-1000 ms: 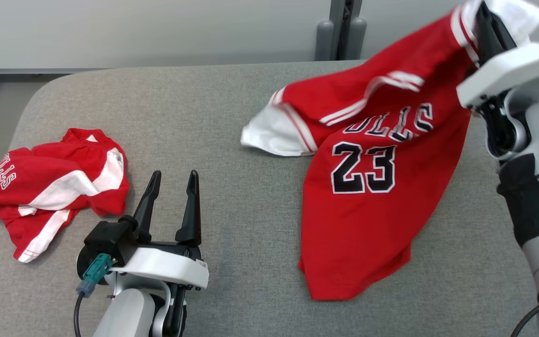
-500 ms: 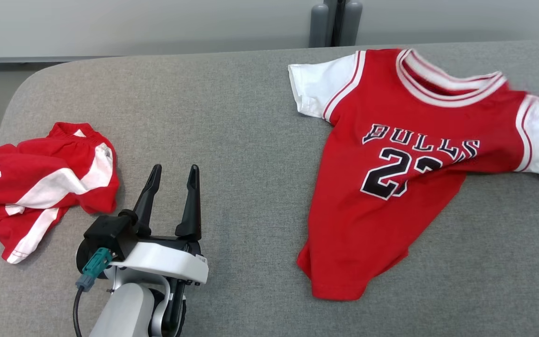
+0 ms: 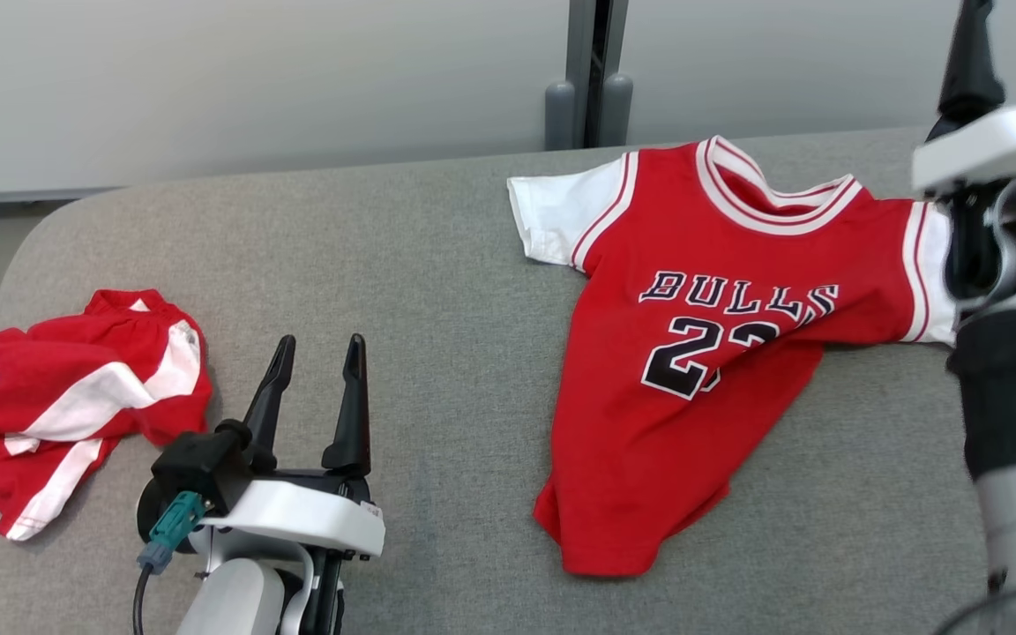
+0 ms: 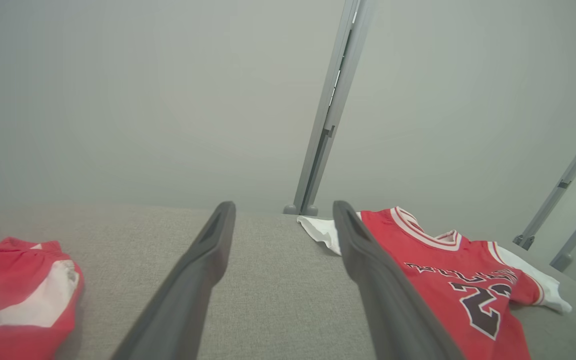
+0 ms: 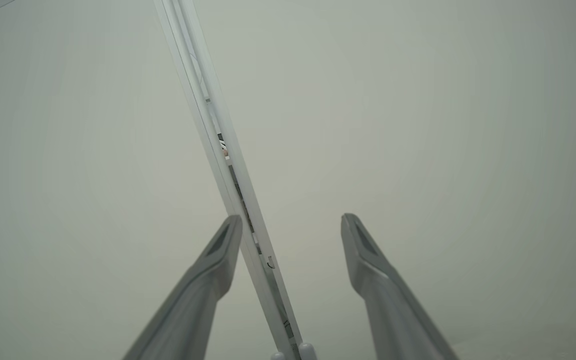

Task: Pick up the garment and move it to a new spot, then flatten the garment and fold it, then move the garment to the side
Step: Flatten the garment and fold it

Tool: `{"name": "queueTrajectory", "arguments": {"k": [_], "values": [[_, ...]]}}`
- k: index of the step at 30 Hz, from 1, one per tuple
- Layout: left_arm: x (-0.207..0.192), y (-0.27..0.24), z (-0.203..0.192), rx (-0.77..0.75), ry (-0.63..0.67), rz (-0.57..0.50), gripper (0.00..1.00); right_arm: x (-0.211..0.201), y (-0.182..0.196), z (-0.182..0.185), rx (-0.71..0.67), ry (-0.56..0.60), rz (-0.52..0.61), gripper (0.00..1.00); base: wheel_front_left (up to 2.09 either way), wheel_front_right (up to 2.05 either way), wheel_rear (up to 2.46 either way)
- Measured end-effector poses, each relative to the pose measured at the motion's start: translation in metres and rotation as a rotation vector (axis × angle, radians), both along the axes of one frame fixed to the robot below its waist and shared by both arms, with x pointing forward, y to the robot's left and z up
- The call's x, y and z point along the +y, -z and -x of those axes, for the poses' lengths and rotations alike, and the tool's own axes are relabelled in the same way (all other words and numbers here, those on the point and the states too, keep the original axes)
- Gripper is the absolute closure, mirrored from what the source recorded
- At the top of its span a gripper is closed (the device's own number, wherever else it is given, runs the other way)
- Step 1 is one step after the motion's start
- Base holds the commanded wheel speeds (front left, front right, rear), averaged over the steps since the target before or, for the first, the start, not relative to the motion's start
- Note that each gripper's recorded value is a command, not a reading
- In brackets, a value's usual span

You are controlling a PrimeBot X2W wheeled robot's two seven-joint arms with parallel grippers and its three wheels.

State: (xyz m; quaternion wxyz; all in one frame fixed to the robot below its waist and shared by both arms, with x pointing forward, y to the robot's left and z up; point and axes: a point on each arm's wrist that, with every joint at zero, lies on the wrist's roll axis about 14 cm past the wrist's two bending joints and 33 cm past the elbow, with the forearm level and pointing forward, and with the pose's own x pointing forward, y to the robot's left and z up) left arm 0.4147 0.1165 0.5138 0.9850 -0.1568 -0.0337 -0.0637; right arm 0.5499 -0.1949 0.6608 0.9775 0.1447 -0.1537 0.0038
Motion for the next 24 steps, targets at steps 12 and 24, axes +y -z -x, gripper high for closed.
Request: {"name": "queueTrajectory", "arguments": {"k": [12, 24], "values": [[-0.002, -0.013, 0.01, -0.038, 0.001, 0.016, 0.0, -0.002, 0.014, 0.136, -0.203, -0.042, -0.014, 0.0, 0.0, 0.0, 0.0], [0.007, -0.02, 0.014, -0.064, -0.017, 0.021, 0.0, -0.023, 0.066, 0.192, -0.075, 0.041, -0.073, 0.0, 0.0, 0.0, 0.0]]}}
